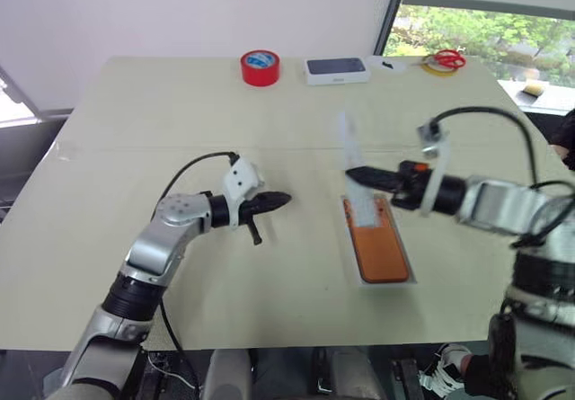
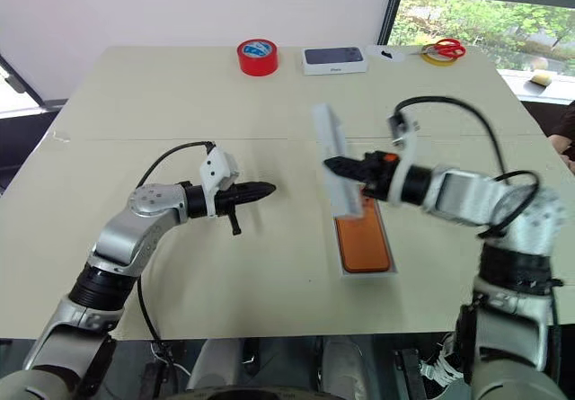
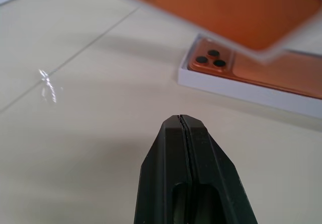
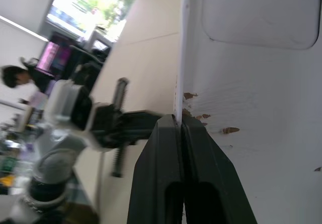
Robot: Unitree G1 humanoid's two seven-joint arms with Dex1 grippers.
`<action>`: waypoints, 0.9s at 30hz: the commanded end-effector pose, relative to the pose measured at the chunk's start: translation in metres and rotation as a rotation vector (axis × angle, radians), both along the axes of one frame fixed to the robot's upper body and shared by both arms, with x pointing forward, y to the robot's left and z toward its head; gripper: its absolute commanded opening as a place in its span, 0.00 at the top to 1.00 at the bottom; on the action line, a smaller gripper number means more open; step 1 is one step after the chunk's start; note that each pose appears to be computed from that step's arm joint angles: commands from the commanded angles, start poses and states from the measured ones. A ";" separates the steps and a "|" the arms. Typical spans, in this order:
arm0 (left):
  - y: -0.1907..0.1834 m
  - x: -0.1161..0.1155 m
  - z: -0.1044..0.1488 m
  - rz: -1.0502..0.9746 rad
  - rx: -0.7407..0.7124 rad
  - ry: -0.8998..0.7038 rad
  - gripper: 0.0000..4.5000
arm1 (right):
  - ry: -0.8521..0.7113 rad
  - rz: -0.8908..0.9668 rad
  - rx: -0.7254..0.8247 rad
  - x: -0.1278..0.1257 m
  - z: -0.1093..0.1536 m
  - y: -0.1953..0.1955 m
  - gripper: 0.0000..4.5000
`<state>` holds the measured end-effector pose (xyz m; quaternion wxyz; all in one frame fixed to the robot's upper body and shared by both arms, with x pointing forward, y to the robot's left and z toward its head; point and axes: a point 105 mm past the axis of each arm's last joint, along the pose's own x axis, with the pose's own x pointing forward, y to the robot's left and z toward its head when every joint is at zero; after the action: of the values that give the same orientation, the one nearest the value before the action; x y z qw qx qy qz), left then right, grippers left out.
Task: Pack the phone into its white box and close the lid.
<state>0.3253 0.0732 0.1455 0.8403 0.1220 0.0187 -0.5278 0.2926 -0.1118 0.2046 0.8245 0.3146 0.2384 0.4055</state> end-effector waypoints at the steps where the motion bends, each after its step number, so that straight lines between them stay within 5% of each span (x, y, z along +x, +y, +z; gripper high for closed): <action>1: 0.001 0.001 0.012 -0.006 -0.027 -0.040 1.00 | -0.045 -0.011 0.079 -0.012 0.013 0.020 0.99; 19: -0.036 -0.014 -0.007 -0.098 -0.003 -0.002 1.00 | 0.140 -0.060 0.035 -0.041 -0.047 0.017 0.99; 22: -0.052 -0.011 -0.010 -0.104 0.000 0.008 1.00 | 0.139 -0.081 0.014 -0.037 -0.047 0.010 0.80; 26: -0.064 -0.012 -0.008 -0.122 -0.022 0.017 1.00 | 0.084 -0.124 -0.054 -0.026 -0.033 -0.012 0.36; 27: -0.067 -0.013 -0.007 -0.130 -0.030 0.019 1.00 | 0.056 -0.137 -0.078 -0.022 -0.026 -0.021 0.36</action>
<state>0.3143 0.0127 0.1294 0.8106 0.1036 0.0264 -0.5757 0.2639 -0.1175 0.1526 0.8394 0.3185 0.2973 0.3250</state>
